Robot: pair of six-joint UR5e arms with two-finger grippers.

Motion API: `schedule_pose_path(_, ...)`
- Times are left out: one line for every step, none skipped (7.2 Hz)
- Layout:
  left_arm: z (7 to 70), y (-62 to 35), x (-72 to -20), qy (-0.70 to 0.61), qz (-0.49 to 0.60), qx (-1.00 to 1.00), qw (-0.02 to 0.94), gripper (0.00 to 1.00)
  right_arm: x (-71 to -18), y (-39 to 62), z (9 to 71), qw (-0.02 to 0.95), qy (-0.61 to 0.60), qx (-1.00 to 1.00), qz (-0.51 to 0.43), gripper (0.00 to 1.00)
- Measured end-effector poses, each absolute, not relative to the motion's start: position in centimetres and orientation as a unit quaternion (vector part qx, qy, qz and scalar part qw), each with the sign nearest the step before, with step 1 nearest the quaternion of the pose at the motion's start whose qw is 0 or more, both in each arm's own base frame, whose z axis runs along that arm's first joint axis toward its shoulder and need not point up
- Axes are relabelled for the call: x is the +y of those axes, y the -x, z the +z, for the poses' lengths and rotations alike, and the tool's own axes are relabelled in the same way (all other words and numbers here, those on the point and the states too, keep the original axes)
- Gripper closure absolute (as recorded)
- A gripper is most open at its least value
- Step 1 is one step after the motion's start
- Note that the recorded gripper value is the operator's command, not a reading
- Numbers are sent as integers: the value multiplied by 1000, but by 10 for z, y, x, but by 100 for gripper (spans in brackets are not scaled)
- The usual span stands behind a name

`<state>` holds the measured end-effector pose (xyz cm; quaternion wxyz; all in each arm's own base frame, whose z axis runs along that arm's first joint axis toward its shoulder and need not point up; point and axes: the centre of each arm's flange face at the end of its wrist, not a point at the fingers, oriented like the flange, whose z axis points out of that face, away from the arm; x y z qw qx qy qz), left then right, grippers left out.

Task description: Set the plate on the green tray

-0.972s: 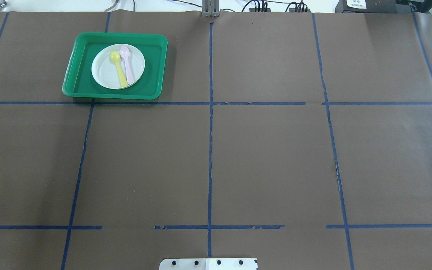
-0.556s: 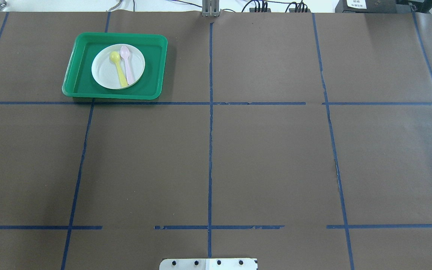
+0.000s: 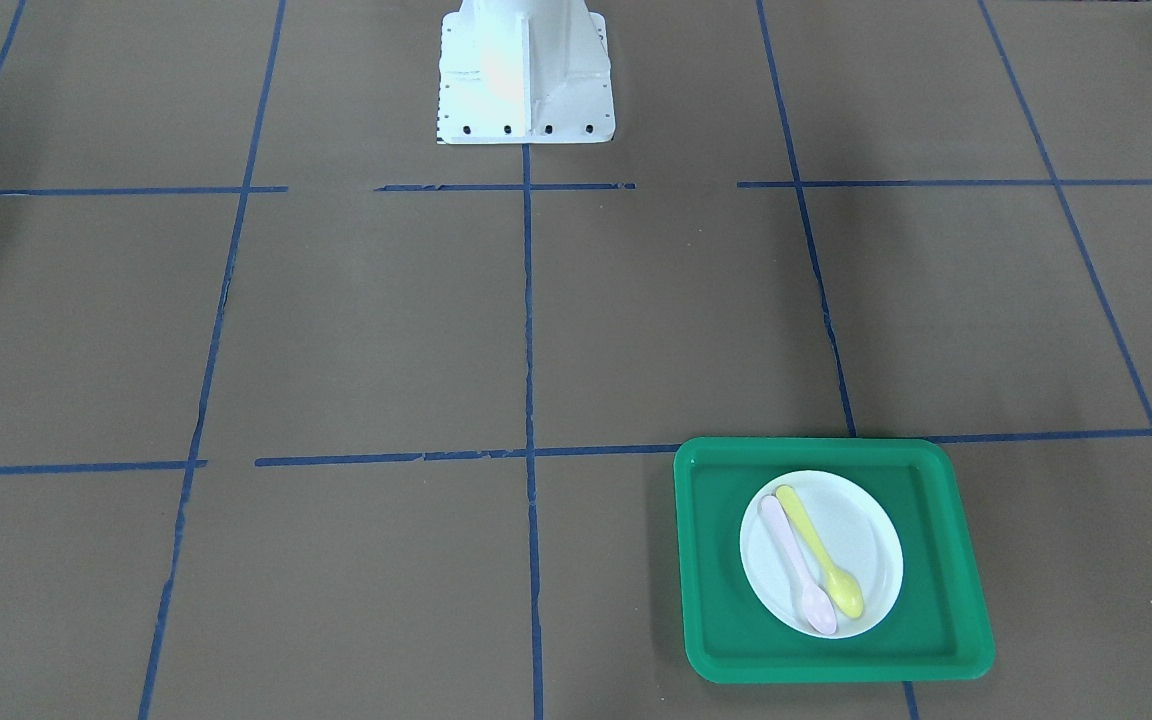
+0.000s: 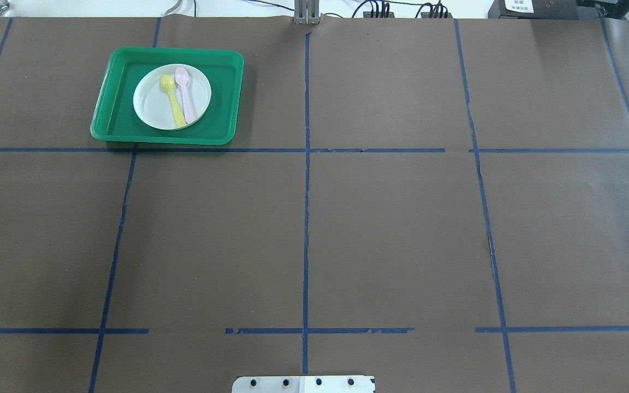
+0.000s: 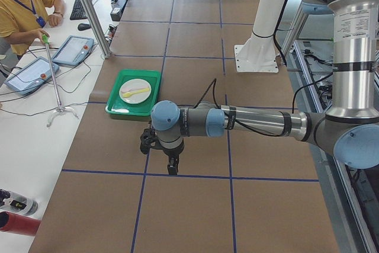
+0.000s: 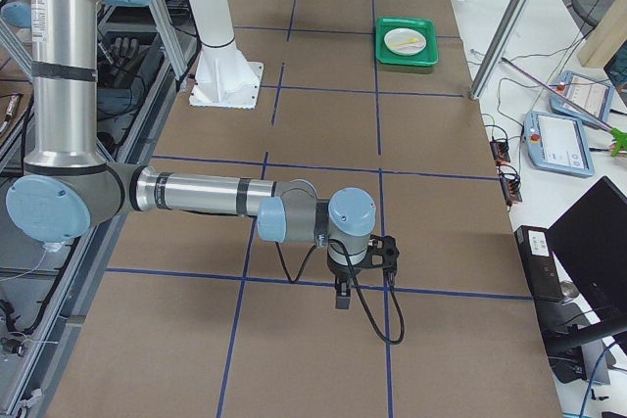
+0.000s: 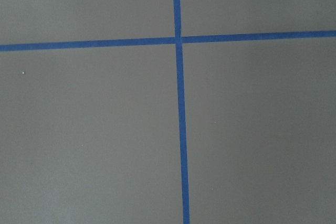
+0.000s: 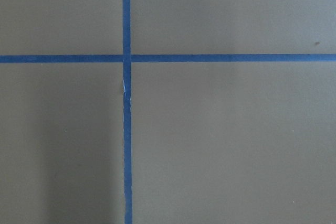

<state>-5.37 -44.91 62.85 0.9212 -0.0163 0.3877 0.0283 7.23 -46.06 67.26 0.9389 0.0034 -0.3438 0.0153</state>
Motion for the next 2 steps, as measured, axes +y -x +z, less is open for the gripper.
schedule_pose_path(635,54,-447,20,41,387,921,0,-461,-72,673,939,-3,-344,15,0)
schedule_pose_path(640,54,-446,22,47,387,921,0,-461,-72,673,939,-3,-344,15,0)
